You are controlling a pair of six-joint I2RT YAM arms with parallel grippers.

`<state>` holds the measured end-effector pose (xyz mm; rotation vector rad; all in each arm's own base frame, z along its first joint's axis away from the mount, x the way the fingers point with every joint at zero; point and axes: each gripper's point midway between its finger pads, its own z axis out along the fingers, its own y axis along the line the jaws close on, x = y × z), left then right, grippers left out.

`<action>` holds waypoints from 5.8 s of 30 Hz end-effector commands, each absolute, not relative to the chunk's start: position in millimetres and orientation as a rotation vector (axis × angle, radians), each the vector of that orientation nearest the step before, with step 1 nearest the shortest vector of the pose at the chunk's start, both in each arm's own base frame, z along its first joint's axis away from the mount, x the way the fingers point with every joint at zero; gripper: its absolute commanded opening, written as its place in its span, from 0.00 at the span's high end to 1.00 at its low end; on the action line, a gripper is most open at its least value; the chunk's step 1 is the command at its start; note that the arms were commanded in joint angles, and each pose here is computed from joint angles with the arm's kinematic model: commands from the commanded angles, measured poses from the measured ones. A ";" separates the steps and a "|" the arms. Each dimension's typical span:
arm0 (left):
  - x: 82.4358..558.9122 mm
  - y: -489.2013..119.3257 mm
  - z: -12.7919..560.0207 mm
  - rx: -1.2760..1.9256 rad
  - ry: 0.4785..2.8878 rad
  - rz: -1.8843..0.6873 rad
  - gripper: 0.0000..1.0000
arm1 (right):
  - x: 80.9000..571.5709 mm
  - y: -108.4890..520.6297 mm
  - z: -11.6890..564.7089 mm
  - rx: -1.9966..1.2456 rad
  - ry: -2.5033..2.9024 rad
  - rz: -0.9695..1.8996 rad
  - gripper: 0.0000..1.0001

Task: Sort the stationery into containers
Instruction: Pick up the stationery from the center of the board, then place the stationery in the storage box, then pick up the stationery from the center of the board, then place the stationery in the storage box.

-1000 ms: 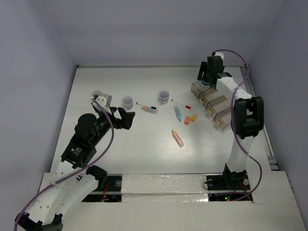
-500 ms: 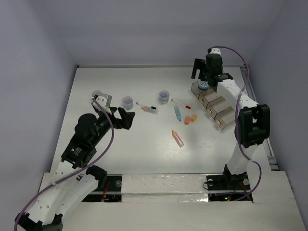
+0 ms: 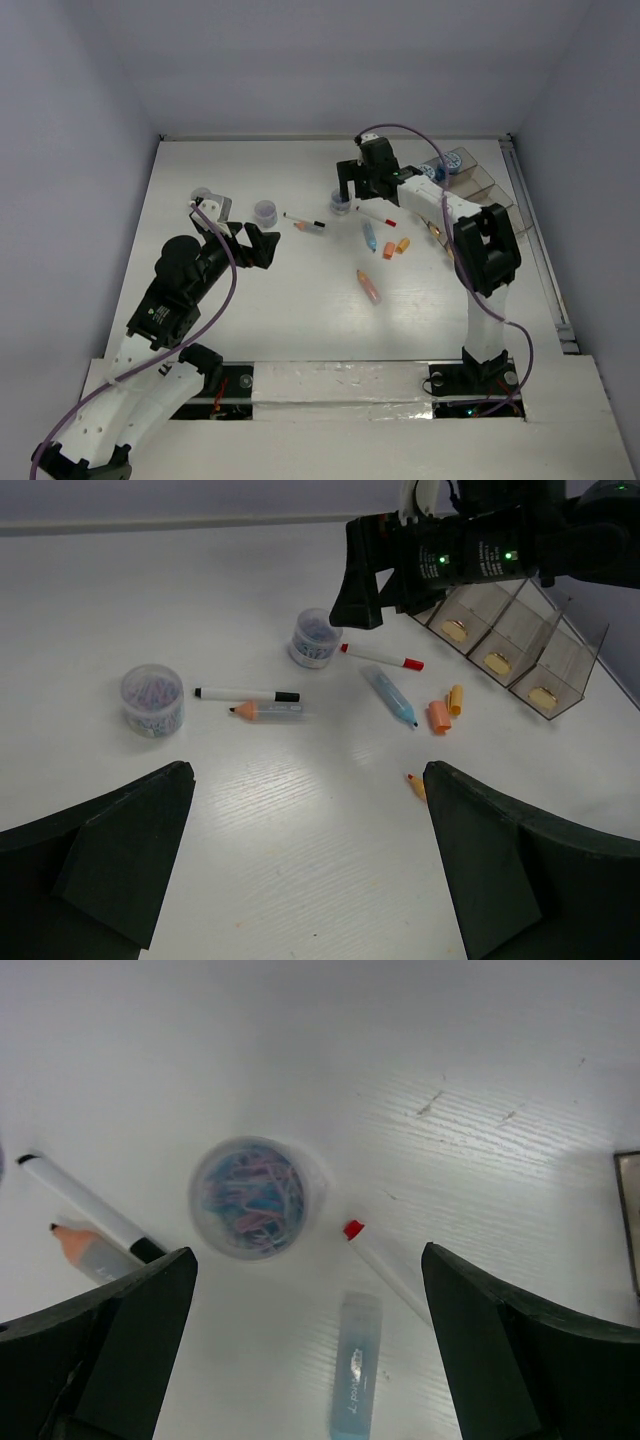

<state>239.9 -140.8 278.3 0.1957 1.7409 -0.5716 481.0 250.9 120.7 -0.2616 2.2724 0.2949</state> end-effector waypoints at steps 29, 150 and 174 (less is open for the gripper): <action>239.4 -141.4 293.2 0.205 1.676 -0.587 0.01 | 512.0 304.0 105.8 -0.304 2.281 0.354 0.48; 263.5 -83.9 291.9 -0.040 1.679 -0.385 0.01 | 478.6 524.4 167.1 -0.666 1.819 0.494 0.53; 249.9 -123.1 287.7 0.134 1.700 -0.543 0.01 | 496.6 -12.9 241.9 0.362 1.900 -0.051 0.55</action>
